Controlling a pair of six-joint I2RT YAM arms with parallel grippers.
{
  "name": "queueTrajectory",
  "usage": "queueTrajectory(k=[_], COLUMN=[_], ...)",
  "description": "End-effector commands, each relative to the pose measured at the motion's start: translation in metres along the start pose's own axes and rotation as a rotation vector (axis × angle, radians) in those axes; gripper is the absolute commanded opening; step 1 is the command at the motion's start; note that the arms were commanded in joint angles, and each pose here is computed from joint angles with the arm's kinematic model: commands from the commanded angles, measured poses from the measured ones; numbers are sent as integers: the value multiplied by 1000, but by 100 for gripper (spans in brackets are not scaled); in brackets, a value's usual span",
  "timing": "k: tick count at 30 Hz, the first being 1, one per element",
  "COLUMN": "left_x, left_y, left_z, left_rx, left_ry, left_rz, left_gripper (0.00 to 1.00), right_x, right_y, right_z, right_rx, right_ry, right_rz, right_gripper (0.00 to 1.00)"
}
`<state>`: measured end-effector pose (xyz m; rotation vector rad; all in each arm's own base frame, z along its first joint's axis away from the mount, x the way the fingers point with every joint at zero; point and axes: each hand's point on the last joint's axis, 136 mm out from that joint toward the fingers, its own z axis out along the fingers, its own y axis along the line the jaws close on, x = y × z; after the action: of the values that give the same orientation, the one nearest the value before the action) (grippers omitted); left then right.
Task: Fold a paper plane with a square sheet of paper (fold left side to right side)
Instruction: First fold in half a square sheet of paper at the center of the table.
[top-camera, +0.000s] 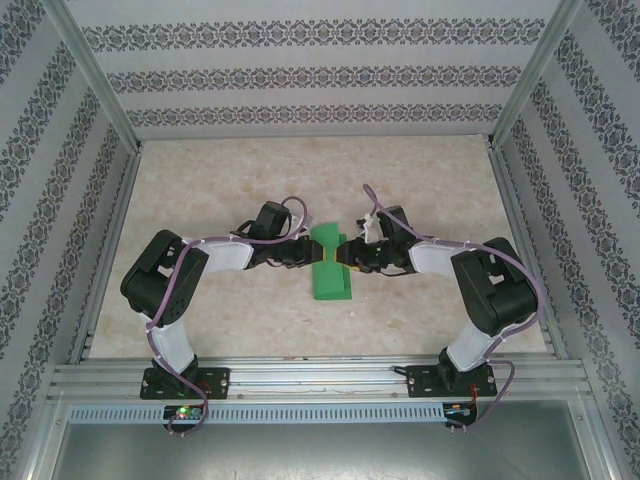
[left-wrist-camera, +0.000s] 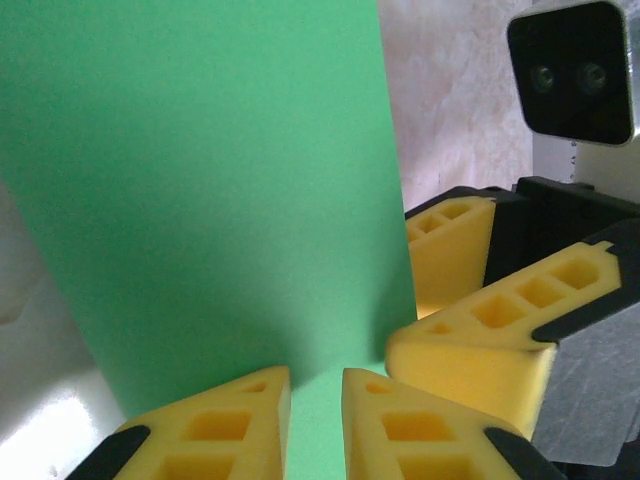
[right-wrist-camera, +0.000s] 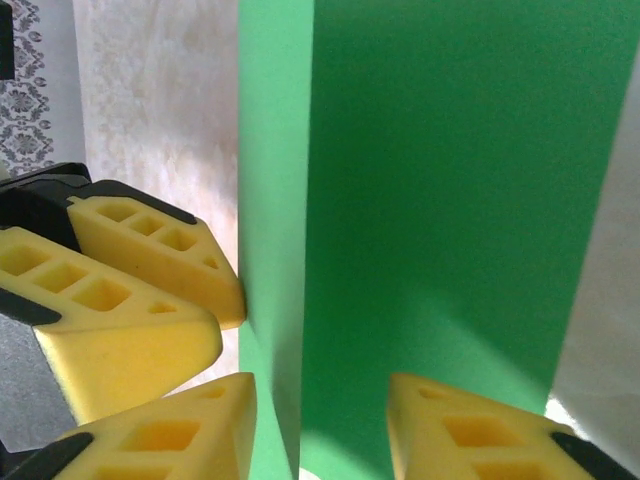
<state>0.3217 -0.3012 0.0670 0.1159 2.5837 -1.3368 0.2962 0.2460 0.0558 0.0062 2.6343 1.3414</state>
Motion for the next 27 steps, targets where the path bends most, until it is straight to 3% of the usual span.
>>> queueTrajectory(k=[1,6,11,18,27], left_x=[2,0,-8,-8,3], left_y=[-4,-8,-22,-8,17], left_z=[4,0,-19,-39,-18], left_rx=[-2,-3,-28,-172,-232], left_ry=[20,4,-61,-97,-26], left_rz=[22,31,71,88,25], left_gripper=[21,23,38,54,57], right_x=[-7,-6,-4,0,1], right_y=[14,11,-1,-13,-18], right_z=[5,7,6,6,8], right_rx=[-45,-27,34,114,151], right_ry=[-1,1,-5,2,13], right_rz=[-36,-30,-17,-17,-19], right_gripper=[35,18,2,1,2])
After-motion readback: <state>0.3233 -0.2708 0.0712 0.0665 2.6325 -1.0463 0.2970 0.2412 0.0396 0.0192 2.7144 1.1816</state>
